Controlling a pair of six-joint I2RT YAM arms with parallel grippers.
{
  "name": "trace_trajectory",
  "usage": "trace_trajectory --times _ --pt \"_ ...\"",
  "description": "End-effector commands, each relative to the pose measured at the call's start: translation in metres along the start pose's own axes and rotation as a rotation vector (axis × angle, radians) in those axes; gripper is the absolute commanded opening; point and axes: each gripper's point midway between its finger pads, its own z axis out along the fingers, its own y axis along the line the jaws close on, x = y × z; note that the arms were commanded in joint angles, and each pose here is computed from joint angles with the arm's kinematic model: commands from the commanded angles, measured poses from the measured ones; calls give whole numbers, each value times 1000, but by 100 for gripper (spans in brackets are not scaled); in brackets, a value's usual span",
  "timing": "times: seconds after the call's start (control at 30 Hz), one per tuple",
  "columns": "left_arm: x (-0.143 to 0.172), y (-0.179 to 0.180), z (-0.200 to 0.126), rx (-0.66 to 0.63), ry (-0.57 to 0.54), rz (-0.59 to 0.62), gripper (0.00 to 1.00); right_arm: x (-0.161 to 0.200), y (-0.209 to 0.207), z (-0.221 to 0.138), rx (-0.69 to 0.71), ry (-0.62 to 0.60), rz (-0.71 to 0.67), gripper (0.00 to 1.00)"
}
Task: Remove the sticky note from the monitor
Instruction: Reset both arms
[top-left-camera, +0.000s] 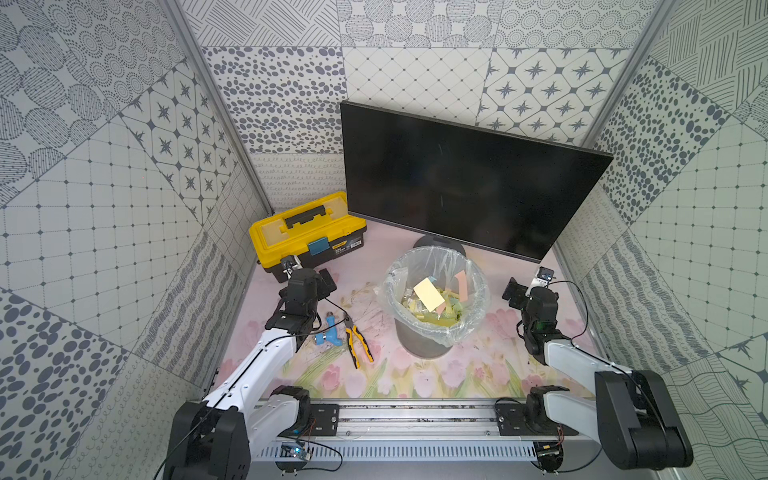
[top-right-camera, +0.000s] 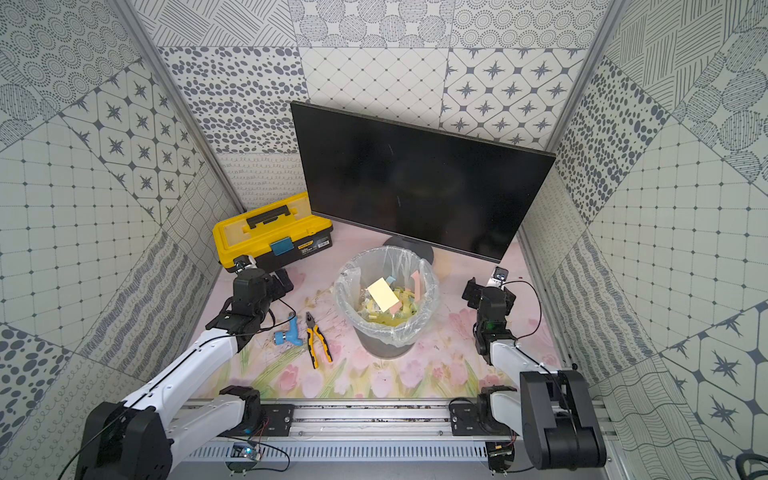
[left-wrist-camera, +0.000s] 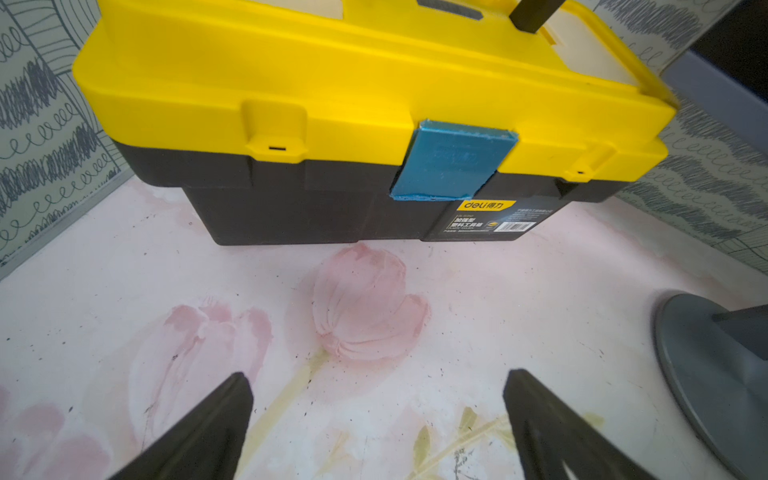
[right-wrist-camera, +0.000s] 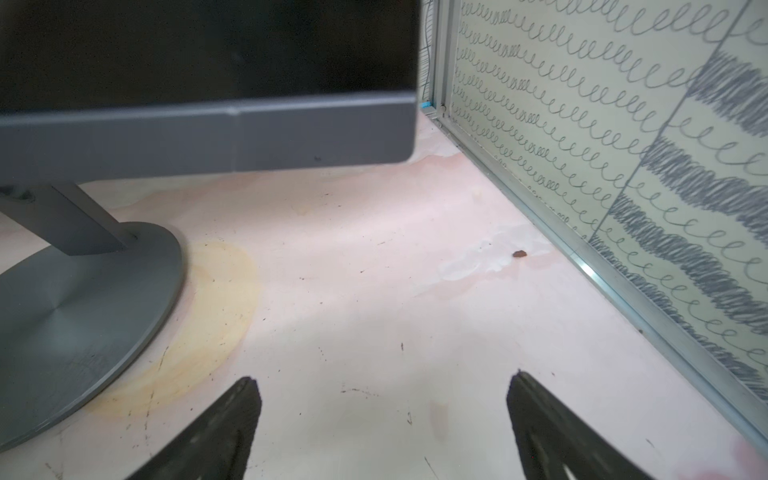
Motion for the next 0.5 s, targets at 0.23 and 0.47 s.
trace_trajectory --times 0.23,0.47 --pt "-18 -8 9 0 -40 116 99 -8 46 33 -214 -118 -86 97" --pt "7 -7 28 -1 24 291 99 -4 58 44 -271 -18 -123 97"
